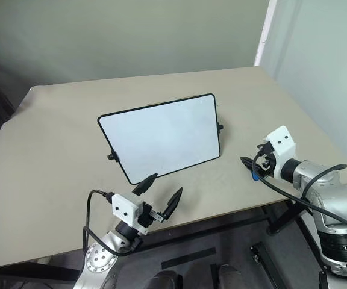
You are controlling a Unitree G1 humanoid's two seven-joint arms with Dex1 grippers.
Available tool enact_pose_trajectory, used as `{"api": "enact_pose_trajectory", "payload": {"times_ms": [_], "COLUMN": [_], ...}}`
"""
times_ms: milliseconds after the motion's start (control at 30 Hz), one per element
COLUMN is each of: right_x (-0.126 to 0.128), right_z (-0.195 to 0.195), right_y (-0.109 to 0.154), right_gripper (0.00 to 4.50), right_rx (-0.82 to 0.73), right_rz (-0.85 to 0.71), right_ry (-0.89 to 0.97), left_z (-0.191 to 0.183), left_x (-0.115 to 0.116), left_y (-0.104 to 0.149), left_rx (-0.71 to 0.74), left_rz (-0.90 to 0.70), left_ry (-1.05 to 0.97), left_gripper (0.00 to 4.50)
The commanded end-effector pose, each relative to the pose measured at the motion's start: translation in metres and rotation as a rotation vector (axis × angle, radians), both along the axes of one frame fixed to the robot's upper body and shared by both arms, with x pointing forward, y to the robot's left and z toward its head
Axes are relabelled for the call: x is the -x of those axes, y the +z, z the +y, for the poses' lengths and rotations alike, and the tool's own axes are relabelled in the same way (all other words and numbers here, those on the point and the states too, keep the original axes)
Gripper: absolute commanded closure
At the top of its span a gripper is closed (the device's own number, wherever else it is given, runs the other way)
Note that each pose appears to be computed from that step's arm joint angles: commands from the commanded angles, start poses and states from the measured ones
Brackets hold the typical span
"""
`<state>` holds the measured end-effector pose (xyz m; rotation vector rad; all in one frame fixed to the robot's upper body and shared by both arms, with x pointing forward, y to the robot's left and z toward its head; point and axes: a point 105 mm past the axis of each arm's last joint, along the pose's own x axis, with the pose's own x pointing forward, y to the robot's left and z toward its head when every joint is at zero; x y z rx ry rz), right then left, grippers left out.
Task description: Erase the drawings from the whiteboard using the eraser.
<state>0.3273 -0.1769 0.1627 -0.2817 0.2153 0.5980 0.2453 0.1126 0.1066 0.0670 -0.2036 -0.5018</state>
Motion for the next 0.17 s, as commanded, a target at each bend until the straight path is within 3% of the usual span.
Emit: {"api": "enact_pose_trajectory", "payload": {"times_ms": [33, 167], "right_x": [-0.0048, -0.0104], "right_z": [0.0058, 0.0076], "right_y": [0.0113, 0.0142], "right_gripper": [0.75, 0.75], "right_rx": [-0.007, -0.02], "right_rz": [-0.065, -0.08], "right_ry": [0.016, 0.014], "left_z": [-0.0059, -0.0053], "left_x": [0.0089, 0.0116], "left_y": [0.0223, 0.0258], "left_rx": [-0.001, -0.017], "left_rz": [-0.087, -0.094], "left_ry": [-0.021, -0.008], "left_gripper": [0.0, 0.0]}}
